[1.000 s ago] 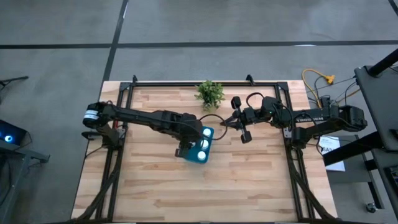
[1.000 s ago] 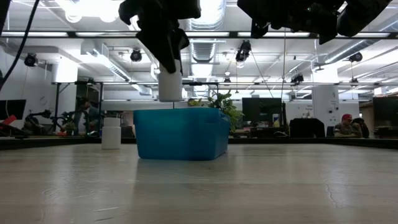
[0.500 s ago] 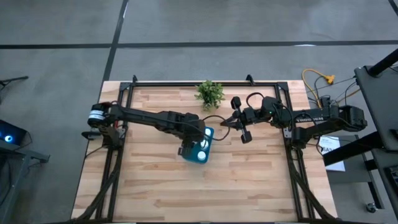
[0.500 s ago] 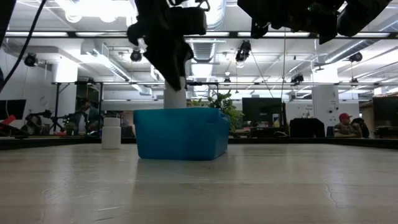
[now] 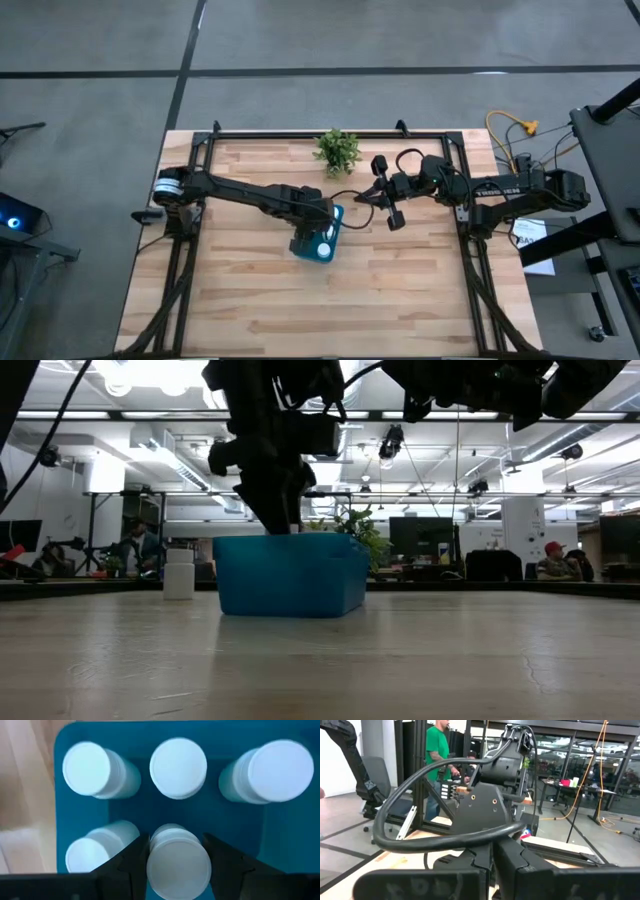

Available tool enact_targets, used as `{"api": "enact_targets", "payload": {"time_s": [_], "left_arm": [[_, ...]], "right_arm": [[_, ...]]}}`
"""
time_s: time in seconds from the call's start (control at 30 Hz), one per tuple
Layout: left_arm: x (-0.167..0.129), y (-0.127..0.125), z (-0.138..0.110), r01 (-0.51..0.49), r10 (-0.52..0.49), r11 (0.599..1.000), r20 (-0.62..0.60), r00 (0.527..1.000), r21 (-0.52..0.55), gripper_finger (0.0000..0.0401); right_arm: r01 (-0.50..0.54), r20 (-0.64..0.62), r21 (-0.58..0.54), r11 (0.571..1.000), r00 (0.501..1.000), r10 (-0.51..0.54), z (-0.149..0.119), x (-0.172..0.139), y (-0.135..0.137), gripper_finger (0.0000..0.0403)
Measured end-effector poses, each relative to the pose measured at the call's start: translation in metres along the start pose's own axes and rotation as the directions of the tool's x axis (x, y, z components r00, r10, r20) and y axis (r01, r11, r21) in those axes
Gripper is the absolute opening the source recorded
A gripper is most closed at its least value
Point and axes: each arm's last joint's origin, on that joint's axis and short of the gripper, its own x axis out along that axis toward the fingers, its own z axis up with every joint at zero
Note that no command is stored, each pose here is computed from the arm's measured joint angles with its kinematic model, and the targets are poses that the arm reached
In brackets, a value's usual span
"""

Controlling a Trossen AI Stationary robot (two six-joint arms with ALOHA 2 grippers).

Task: Pick and place pill bottles into a basket
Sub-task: Put the white medicine bottle into the blue bin

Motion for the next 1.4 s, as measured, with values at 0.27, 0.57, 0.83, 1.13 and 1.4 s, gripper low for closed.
{"api": "enact_targets", "payload": {"time_s": [0.27,0.57,0.83,1.13,1.4], "left_arm": [[-0.001,0.000,0.001,-0.004,0.004,1.000,0.016,1.000,0.002,0.0142],[0.001,0.004,-0.002,-0.040,0.040,0.999,0.000,0.999,0.000,0.0142],[0.004,0.004,-0.003,-0.039,0.039,0.999,0.007,0.999,-0.004,0.0142],[0.013,0.003,-0.005,-0.028,0.028,1.000,-0.014,1.000,-0.001,0.0142],[0.024,0.002,-0.005,-0.023,0.023,1.000,-0.038,0.999,0.017,0.0166]], "right_arm": [[0.000,0.000,0.000,1.000,1.000,0.000,0.000,0.000,0.000,0.0008],[0.000,0.000,0.000,1.000,1.000,0.000,0.000,0.000,0.000,0.0008],[0.001,0.000,0.000,1.000,1.000,-0.001,0.000,0.000,0.000,0.0008],[0.001,-0.001,0.001,1.000,1.000,-0.001,0.000,0.000,0.000,0.0008],[0.001,-0.001,0.000,1.000,1.000,-0.001,0.000,0.000,0.000,0.0008]]}}
